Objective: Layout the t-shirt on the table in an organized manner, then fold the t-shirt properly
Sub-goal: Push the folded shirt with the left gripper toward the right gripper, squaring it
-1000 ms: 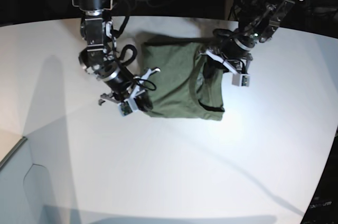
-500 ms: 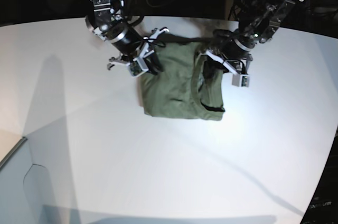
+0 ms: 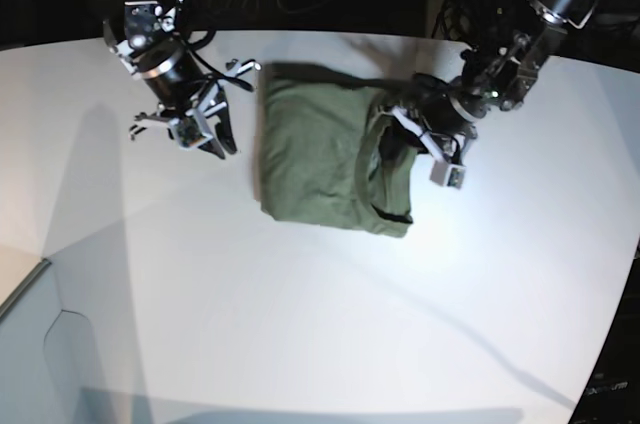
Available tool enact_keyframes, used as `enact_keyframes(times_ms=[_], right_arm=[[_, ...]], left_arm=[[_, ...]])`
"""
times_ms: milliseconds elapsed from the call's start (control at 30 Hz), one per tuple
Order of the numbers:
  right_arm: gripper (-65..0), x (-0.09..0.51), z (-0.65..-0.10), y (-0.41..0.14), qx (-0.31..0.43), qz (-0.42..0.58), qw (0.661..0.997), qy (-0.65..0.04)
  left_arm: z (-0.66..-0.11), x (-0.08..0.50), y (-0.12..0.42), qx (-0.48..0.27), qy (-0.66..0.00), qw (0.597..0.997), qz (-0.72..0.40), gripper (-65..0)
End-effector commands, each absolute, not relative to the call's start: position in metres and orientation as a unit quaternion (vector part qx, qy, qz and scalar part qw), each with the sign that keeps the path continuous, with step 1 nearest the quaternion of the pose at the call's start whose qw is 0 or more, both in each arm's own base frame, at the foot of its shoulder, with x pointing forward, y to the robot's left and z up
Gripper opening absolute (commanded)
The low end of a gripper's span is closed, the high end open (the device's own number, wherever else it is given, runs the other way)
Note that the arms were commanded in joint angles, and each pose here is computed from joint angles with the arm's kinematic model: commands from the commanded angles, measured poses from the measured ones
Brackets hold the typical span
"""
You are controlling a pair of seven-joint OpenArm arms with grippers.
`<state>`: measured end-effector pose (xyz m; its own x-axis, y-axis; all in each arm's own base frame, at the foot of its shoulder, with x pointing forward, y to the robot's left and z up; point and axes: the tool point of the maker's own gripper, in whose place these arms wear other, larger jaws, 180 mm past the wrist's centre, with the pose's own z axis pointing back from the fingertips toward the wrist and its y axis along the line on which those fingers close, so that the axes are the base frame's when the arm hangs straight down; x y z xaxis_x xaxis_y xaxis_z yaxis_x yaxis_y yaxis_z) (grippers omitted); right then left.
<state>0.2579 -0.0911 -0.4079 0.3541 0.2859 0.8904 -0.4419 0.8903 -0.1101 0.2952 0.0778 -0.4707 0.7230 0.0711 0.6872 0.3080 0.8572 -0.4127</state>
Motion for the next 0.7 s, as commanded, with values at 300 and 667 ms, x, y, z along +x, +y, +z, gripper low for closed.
enact_keyframes(times_ms=[300,667], right_arm=[[-58.1,0.264,-0.397,-0.104,0.063,0.192,0.814,-0.545],[-58.1,0.262,-0.399,-0.118,0.048,0.169,0.821,-0.543]], left_arm=[[-0.465,0.324,0.027,-0.186,-0.261,0.826,-0.464,-64.8],[-0.47,0.36,-0.038,-0.041,-0.217,0.716,-0.663,-64.8]])
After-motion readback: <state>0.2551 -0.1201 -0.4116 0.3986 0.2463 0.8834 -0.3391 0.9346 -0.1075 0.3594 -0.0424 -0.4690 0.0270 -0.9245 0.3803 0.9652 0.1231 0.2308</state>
